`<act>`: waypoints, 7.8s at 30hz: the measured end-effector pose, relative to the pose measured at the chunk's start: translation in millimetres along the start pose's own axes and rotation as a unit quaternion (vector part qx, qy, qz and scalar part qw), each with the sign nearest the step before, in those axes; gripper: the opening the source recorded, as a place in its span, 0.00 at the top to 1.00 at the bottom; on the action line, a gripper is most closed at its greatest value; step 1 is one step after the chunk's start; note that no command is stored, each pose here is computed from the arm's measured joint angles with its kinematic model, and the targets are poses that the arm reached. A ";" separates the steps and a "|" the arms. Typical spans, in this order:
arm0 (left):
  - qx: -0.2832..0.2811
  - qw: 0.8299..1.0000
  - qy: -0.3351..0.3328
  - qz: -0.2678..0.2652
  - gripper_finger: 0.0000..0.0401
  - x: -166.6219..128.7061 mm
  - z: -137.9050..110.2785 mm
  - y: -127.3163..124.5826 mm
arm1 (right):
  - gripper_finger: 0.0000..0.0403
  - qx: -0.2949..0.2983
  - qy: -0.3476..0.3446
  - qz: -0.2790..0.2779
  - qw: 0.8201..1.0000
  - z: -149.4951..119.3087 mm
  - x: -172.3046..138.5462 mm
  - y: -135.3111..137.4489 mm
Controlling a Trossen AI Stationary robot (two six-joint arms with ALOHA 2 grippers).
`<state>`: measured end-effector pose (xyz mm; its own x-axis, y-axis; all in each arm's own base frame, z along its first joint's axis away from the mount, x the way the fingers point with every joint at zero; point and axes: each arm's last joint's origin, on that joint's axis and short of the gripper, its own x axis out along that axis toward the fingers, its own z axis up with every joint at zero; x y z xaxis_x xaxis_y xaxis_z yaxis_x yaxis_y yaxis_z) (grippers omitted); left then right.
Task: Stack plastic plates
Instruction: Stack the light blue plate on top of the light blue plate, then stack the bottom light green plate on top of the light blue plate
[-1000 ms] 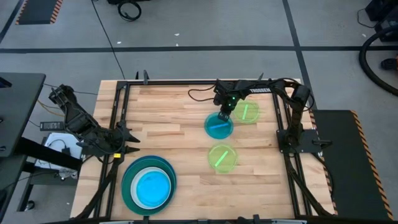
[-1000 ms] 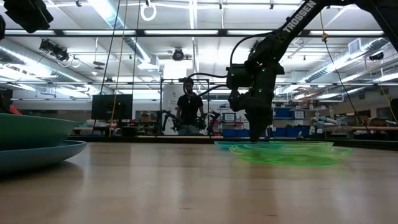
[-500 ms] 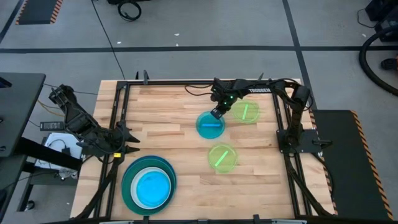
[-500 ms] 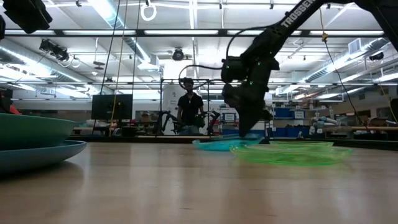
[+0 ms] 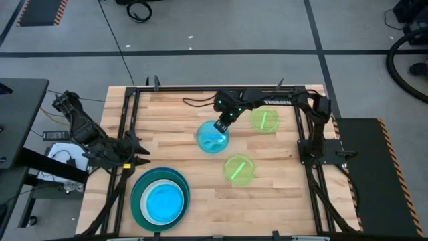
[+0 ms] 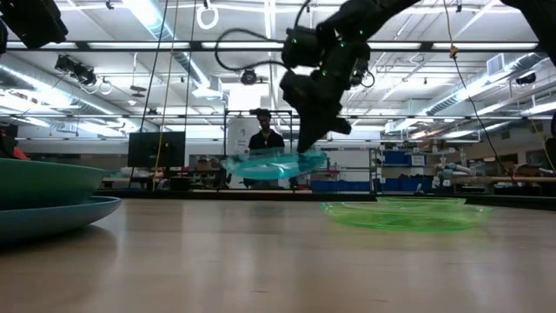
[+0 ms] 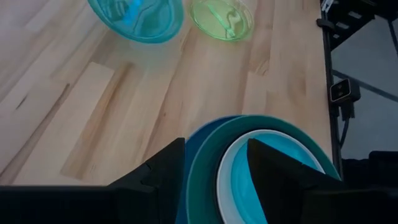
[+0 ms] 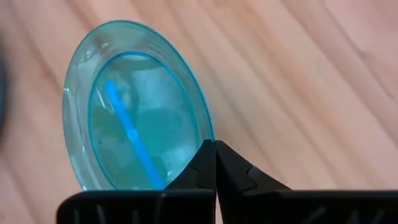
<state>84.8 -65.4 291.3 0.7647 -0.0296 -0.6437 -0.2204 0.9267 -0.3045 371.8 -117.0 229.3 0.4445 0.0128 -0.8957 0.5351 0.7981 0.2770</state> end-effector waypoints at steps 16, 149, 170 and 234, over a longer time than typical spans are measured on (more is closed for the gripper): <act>0.053 0.995 0.077 0.020 0.55 23.0 -10.5 -20.4 | 0.99 0.003 0.002 0.040 0.999 -30.2 4.2 78.7; 0.075 0.994 0.074 0.041 0.55 18.6 -16.5 -17.8 | 0.73 -0.423 0.334 -0.045 0.841 -55.4 91.5 128.3; 0.073 0.994 0.074 0.040 0.55 18.7 -16.5 -18.0 | 0.73 -0.453 0.352 -0.018 0.819 -67.6 109.4 116.2; 0.092 0.985 0.113 0.096 0.55 15.7 -22.4 -4.8 | 0.98 0.013 0.211 0.099 0.972 -9.0 40.7 184.2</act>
<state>84.3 -78.6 267.0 0.5615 0.0895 -0.8227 -0.2187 0.9748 -0.0432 482.1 36.0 240.8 0.2104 0.4152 -0.8851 0.4891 0.7392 0.4630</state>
